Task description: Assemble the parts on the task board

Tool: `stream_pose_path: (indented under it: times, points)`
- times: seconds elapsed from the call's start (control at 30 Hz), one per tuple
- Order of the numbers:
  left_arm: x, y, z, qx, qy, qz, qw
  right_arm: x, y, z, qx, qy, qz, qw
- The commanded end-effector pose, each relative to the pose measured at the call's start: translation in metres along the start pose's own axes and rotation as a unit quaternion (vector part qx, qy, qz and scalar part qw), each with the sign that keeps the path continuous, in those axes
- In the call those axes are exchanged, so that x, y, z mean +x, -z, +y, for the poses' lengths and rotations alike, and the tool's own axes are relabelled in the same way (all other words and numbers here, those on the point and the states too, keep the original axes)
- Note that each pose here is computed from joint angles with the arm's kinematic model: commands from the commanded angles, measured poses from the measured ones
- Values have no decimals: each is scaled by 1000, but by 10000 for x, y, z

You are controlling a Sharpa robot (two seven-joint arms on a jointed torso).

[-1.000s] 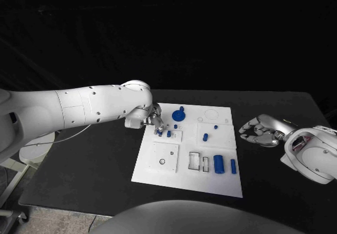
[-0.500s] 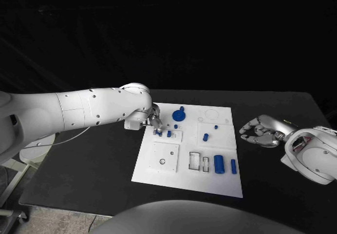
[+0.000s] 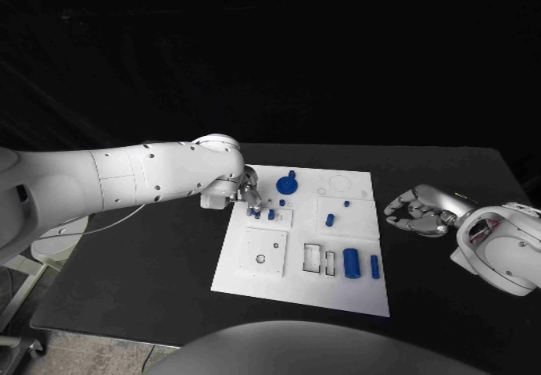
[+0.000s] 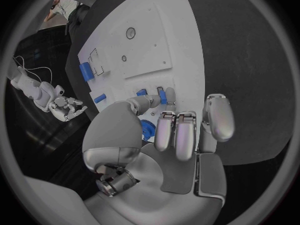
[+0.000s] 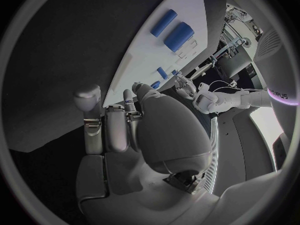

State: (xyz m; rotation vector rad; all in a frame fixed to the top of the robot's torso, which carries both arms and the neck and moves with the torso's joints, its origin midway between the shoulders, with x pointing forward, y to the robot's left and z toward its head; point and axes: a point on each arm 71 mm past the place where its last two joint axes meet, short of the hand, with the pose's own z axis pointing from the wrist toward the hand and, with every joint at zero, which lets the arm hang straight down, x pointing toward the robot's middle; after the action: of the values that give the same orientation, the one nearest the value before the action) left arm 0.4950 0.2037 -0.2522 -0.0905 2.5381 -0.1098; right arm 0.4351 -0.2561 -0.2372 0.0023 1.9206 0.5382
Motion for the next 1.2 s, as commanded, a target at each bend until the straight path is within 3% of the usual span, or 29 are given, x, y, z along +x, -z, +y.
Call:
stream_pose_path:
  times: [0.03,0.53,1.2]
  points:
    - [61,-19,-8,0,-6,5,1000,20,-3,-4,1,0,7,1000]
    - [126,24,-14,6,-11,13,1000,35,-1,-17,3,0,9,1000]
    - [119,16,-5,6,-5,11,1000,40,-5,-19,4,0,10,1000]
